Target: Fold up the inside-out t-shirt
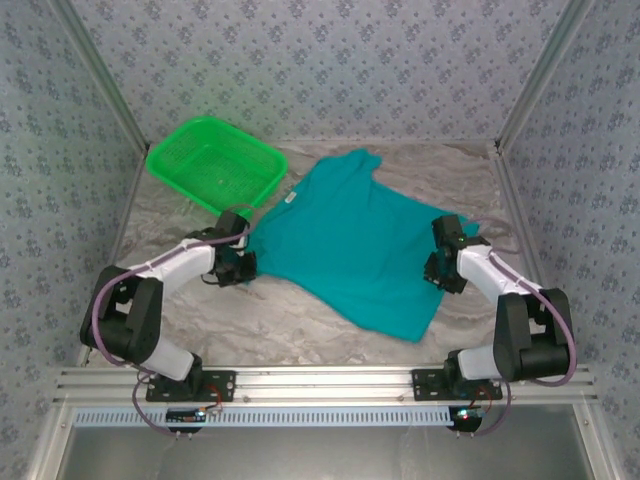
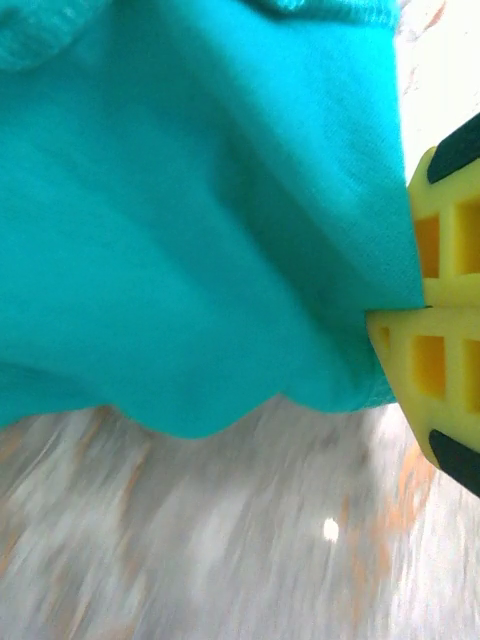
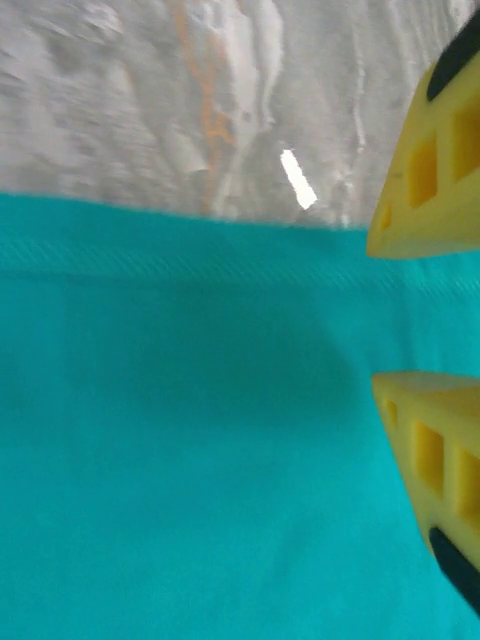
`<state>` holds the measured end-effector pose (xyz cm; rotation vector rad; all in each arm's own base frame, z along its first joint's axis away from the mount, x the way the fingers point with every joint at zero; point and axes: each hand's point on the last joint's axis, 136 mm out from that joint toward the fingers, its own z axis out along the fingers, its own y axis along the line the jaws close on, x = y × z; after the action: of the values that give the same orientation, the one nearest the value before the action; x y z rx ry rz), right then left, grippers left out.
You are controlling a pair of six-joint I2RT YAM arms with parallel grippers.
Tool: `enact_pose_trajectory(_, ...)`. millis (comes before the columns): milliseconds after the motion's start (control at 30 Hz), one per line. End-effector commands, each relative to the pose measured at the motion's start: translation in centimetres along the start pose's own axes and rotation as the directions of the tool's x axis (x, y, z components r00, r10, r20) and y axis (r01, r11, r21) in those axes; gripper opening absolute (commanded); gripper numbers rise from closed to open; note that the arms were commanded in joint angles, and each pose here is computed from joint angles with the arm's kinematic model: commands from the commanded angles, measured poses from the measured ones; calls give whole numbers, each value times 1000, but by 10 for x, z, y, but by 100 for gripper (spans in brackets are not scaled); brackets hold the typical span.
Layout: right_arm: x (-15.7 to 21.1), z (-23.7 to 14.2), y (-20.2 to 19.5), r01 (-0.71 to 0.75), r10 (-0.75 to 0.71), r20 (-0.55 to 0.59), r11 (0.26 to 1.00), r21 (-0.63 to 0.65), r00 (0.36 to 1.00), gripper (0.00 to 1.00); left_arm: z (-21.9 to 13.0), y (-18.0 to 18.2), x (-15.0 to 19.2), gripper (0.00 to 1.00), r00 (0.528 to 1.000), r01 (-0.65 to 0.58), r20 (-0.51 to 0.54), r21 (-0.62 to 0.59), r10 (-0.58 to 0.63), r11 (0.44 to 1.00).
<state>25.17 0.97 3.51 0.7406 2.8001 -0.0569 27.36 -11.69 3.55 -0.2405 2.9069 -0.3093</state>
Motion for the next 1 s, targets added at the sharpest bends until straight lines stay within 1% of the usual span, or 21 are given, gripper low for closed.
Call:
enact_pose_trajectory(0,13,-1,-4,-39,39,-2,999,15,999,28,-24,18,-5,0,999,-33,24,-82,35,996)
enact_pose_trajectory(33,19,0,-4,-34,34,-7,999,18,999,26,-29,20,-7,2,999,-35,34,-90,38,995)
enact_pose_trajectory(67,26,1,-2,-25,25,-13,1000,19,1000,24,-35,20,-6,18,998,-46,32,-89,49,995)
enact_pose_trajectory(100,35,1,2,-13,13,-19,1000,17,1000,22,-39,18,-4,44,998,-56,19,-82,58,995)
enact_pose_trajectory(133,43,2,7,4,-4,-24,1000,10,1000,20,-44,16,-4,51,998,-57,17,-78,59,995)
enact_pose_trajectory(233,68,0,24,66,-66,-41,998,2,997,17,-58,1,-9,53,997,-65,35,-30,66,997)
enact_pose_trajectory(367,97,-13,52,123,-124,-25,991,-53,992,16,-68,-46,-28,52,983,-157,102,26,154,987)
enact_pose_trajectory(433,96,-24,60,138,-138,1,988,-72,990,18,-62,-74,-37,53,973,-204,120,57,196,977)
enact_pose_trajectory(500,81,-36,63,153,-150,44,985,-76,988,24,-51,-97,-50,53,968,-227,128,78,216,971)
enact_pose_trajectory(567,52,-43,66,167,-157,110,982,-91,981,27,-36,-106,-61,53,968,-226,124,59,218,972)
enact_pose_trajectory(600,34,-43,67,159,-144,138,981,-107,980,28,-26,-107,-67,53,969,-222,124,40,215,974)
enact_pose_trajectory(633,21,-40,68,146,-127,143,981,-132,982,28,-18,-108,-73,54,968,-223,128,25,218,975)
enact_pose_trajectory(667,-2,-38,76,122,-87,180,973,-194,980,28,-9,-109,-81,54,965,-227,140,9,224,974)
enact_pose_trajectory(700,-18,-33,77,100,-56,193,969,-226,980,28,0,-112,-88,55,961,-235,148,-3,232,972)
enact_pose_trajectory(767,-38,-23,74,35,12,181,967,-253,983,26,15,-118,-101,56,956,-247,158,-13,246,969)
enact_pose_trajectory(800,-46,-17,71,17,30,181,968,-252,983,25,23,-122,-107,56,956,-250,154,-17,250,968)
enact_pose_trajectory(867,-50,-5,61,-2,40,168,976,-220,985,23,37,-131,-116,56,956,-258,140,-14,258,966)
enact_pose_trajectory(967,-39,16,44,-18,37,128,989,-145,991,21,57,-144,-129,56,958,-257,134,3,255,966)
